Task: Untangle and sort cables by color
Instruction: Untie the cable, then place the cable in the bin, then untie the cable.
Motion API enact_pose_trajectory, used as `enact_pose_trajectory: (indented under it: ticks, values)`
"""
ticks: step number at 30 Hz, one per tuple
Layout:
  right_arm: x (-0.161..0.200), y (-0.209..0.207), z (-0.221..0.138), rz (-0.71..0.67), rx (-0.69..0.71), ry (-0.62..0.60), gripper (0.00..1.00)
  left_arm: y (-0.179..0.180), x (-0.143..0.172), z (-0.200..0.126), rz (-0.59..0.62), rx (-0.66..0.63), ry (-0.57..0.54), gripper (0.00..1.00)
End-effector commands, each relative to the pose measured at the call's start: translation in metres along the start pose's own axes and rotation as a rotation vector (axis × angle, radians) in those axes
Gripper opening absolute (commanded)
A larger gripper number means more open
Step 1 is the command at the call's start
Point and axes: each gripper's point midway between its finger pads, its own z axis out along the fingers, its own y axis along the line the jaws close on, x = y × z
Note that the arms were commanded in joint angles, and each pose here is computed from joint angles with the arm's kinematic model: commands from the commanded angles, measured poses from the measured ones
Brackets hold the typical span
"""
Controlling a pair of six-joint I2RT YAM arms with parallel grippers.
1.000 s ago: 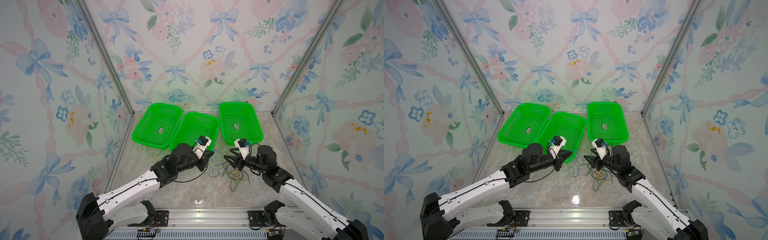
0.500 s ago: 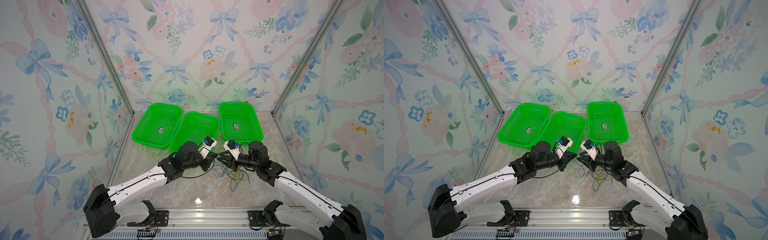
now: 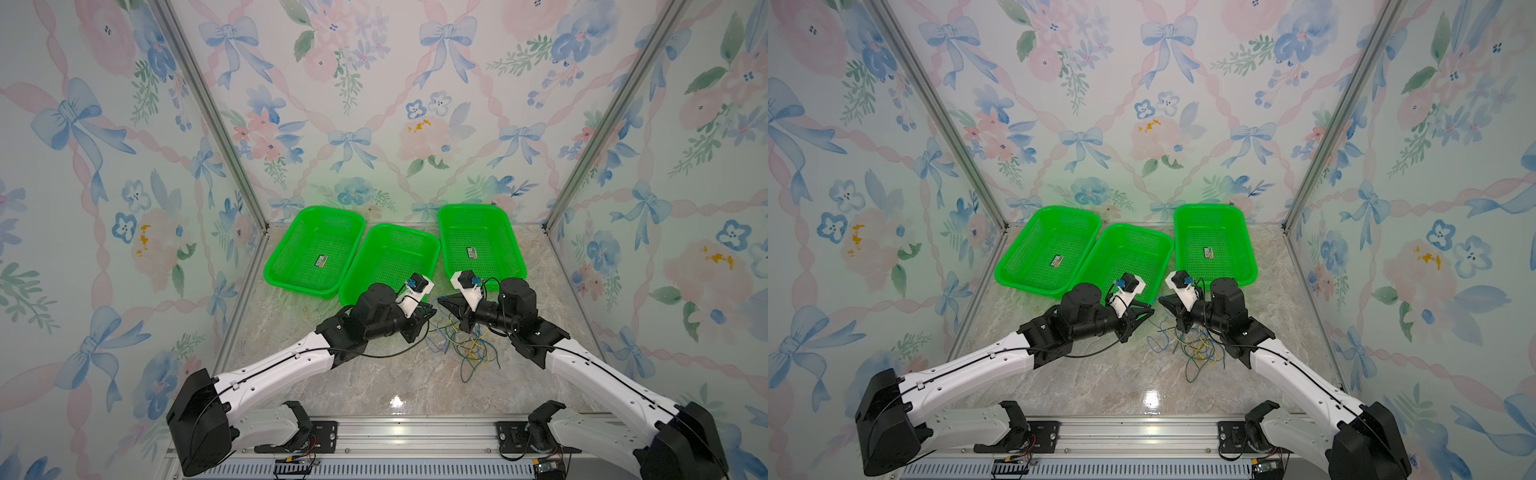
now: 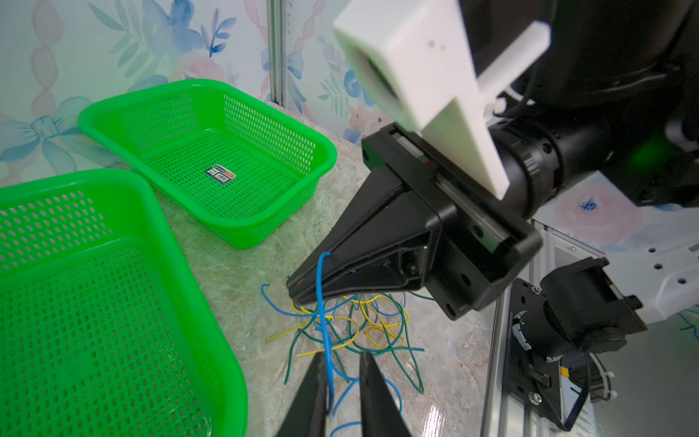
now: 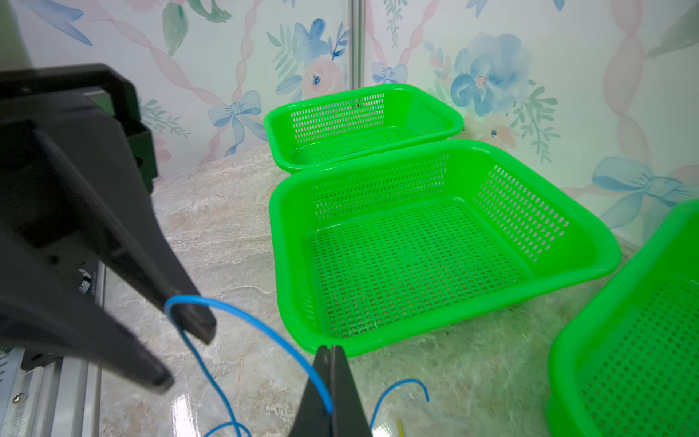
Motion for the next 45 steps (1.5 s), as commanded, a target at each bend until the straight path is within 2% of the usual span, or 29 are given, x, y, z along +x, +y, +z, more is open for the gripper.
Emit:
enact_pose_trajectory:
  ticks: [1,6,10,13,20,24,27,30,34,38,43,45]
  values:
    - [-0.022,-0.044,-0.010,0.117,0.151,-0.110,0.00,0.012,-0.019,-0.015,0.013,-0.090,-0.061,0.35]
    - [-0.051,-0.099,-0.020,0.184,0.320,-0.180,0.00,0.019,-0.018,-0.016,0.007,-0.132,-0.065,0.37]
    - [-0.060,-0.159,-0.027,0.241,0.498,-0.186,0.00,0.019,-0.016,-0.014,-0.004,-0.131,-0.057,0.42]
    - [-0.060,-0.203,-0.031,0.314,0.576,-0.201,0.00,0.021,-0.012,-0.013,-0.012,-0.138,-0.051,0.46]
    - [-0.007,-0.281,-0.008,0.402,0.690,-0.106,0.00,0.028,0.007,-0.005,-0.041,-0.167,-0.006,0.55]
    - [0.031,-0.301,0.017,0.447,0.691,-0.005,0.10,0.032,0.018,0.000,-0.057,-0.184,0.022,0.60]
    - [0.047,-0.305,0.025,0.461,0.703,0.060,0.29,0.035,0.027,0.003,-0.069,-0.197,0.043,0.63]
    - [0.046,-0.301,0.019,0.440,0.717,0.084,0.37,0.037,0.032,0.005,-0.078,-0.205,0.054,0.66]
    - [0.036,-0.283,-0.001,0.439,0.725,0.082,0.39,0.037,0.035,0.008,-0.077,-0.200,0.065,0.67]
    - [0.041,-0.240,-0.035,0.513,0.737,0.113,0.40,0.034,0.036,0.014,-0.073,-0.177,0.078,0.67]
    - [0.093,-0.179,-0.078,0.721,0.780,0.244,0.42,0.030,0.043,0.023,-0.076,-0.151,0.107,0.69]
    - [0.123,-0.156,-0.093,0.811,0.798,0.322,0.45,0.028,0.047,0.029,-0.075,-0.136,0.125,0.70]
